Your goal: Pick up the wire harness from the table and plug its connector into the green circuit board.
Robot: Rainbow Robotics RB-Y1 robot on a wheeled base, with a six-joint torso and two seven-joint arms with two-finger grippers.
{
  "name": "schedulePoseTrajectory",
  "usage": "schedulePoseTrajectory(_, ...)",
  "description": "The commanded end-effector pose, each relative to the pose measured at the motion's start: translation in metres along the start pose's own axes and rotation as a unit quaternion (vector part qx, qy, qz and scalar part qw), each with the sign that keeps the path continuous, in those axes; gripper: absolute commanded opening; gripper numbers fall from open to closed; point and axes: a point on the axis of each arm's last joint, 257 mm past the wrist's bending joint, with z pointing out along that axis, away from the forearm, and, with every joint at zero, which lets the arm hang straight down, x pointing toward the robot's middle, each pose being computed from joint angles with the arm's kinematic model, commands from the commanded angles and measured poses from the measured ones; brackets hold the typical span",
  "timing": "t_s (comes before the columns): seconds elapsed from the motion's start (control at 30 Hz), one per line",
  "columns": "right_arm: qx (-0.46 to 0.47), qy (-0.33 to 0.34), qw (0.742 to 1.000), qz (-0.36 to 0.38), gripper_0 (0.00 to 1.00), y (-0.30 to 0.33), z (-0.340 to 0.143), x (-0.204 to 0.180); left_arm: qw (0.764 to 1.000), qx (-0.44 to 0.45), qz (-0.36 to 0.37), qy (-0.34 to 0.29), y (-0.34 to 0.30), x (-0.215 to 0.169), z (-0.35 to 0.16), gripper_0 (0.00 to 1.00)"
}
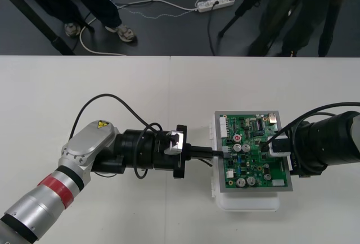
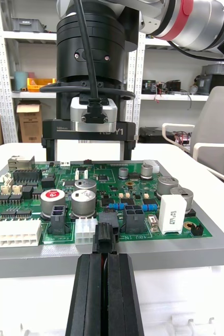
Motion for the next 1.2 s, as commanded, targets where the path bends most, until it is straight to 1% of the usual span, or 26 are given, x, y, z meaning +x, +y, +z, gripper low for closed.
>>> schedulePoseTrajectory(0.03,-0.003,-0.018,0.999,-0.026,1.00,0.005,0.001,-0.016,0.997,0.016,0.071,0.001,0.002,-0.008,0.022,0.00)
schedulePoseTrajectory(0.3,-0.003,-0.018,0.999,-0.028,1.00,0.005,0.001,-0.016,0.997,0.017,0.071,0.008,0.001,-0.003,0.017,0.00)
schedulePoseTrajectory(0.87,-0.003,-0.018,0.999,-0.031,1.00,0.005,0.001,-0.016,0.996,0.008,0.081,-0.024,0.005,-0.022,0.029,0.00)
schedulePoseTrajectory(1.2,-0.003,-0.018,0.999,-0.029,1.00,0.005,0.002,-0.015,0.995,0.011,0.101,-0.023,0.004,-0.022,0.030,0.00)
